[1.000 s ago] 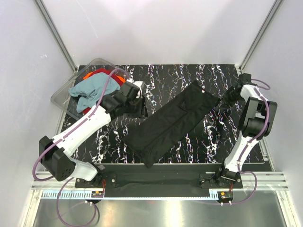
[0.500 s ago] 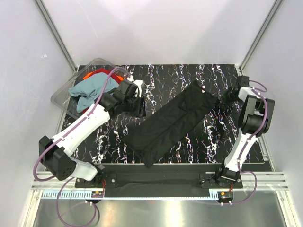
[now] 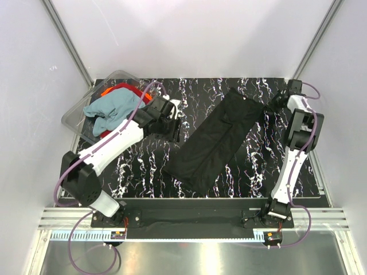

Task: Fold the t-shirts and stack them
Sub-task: Fold the tshirt

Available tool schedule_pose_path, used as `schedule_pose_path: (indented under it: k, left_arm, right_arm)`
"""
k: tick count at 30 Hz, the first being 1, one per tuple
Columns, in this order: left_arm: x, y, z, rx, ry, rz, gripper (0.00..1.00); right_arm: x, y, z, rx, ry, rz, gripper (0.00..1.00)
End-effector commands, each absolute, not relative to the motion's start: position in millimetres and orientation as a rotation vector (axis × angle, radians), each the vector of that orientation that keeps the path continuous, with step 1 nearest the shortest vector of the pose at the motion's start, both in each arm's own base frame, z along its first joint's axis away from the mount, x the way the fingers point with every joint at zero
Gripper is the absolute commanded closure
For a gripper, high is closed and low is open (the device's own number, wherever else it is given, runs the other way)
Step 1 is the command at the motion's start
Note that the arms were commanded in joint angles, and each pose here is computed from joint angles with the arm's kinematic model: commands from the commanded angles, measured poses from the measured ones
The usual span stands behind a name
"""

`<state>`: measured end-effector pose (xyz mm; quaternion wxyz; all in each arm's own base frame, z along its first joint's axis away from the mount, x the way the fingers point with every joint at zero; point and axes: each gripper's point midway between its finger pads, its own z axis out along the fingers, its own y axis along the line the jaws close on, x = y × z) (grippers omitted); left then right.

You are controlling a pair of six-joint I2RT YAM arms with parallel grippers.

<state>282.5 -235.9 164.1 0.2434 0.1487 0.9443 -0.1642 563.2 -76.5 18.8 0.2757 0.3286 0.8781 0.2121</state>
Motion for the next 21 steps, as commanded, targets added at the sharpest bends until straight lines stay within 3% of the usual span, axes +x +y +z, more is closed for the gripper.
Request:
schedule_pose_path:
  k: [1,3,4,6,11,15,21]
  left_arm:
    - [293.6,-242.2,146.9,0.436,2.611,-0.495,0.49]
    - [289.2,-255.2,135.4,0.453,2.655,-0.612,0.5]
    - [287.3,-260.4,121.3,0.472,2.702,-0.64,0.51]
    - [282.3,-265.4,107.1,0.483,2.757,-0.676,0.5]
    - [286.2,-263.6,81.0,0.509,2.815,-0.618,0.48]
    - [286.6,-244.3,45.4,0.501,2.888,-0.432,0.46]
    - [260.6,-249.5,13.7,0.529,2.998,-0.437,0.49]
  right_arm:
    - [596.9,-72.5,20.9,0.775,2.326,0.658,0.89]
    - [619.7,-73.0,41.9,0.736,2.264,0.702,0.84]
    - [622.0,-72.1,35.1,0.755,2.27,0.718,0.75]
    - [626.4,-68.9,51.7,0.771,2.253,0.759,0.67]
    - [599.8,-66.7,81.9,0.883,2.254,0.709,0.42]
    - [539.7,-53.2,66.6,1.068,2.332,0.693,0.33]
    - [500.9,-20.8,78.3,0.936,2.37,0.699,0.26]
